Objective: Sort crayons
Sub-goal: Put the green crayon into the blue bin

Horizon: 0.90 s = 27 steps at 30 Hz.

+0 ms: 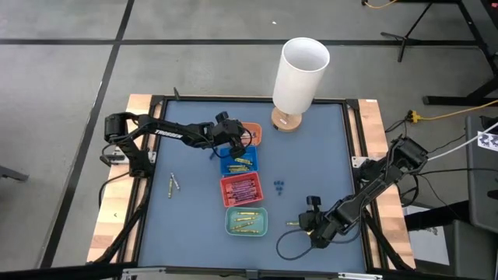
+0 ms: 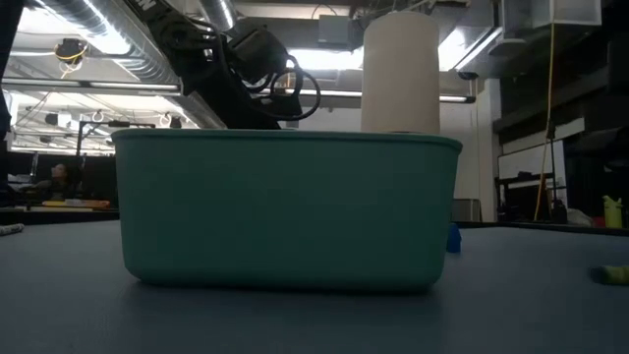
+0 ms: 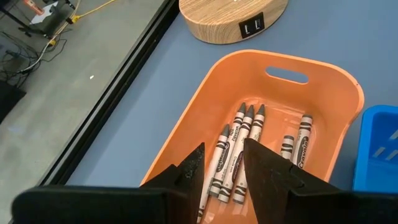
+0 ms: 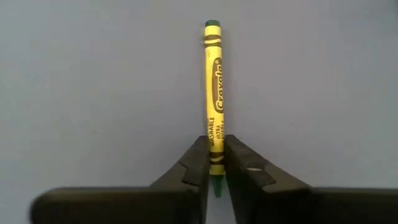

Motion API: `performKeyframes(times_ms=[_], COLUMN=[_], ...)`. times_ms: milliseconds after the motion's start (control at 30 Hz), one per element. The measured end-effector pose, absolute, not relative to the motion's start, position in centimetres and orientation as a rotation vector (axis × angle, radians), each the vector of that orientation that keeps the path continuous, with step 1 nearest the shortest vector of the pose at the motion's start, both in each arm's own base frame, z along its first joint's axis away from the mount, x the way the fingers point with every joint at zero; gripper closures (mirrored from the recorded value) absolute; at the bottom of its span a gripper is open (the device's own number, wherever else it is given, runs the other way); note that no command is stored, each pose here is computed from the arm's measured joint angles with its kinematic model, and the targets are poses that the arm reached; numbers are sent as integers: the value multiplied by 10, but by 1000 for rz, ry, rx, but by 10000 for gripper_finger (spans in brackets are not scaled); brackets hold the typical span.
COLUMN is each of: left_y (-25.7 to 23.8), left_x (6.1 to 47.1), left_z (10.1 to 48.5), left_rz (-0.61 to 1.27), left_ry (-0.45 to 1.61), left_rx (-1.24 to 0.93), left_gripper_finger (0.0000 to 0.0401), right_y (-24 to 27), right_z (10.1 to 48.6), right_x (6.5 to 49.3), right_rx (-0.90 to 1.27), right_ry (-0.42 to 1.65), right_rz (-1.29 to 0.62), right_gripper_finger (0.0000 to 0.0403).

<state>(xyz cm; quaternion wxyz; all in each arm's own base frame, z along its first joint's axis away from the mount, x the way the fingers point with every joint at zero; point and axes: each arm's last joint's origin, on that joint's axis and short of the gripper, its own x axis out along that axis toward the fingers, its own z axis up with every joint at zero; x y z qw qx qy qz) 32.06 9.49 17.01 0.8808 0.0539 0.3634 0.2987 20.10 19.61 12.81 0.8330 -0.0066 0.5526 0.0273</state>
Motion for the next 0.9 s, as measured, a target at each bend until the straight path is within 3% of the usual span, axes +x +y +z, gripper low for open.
performKeyframes(times_ms=[200, 433, 900], left_y=[95, 89, 47], left_x=[321, 324, 326], left_z=[170, 173, 215], left_rz=[610, 588, 497], left_ry=[767, 736, 546], left_rx=[145, 173, 195], left_gripper_finger=[306, 306, 306], right_y=[197, 195, 196], right_z=[128, 127, 134], right_x=[202, 201, 206], right_rx=[-15, -90, -346], right_ry=[1160, 1164, 1121], right_rz=[69, 85, 132], right_gripper_finger=[394, 378, 389])
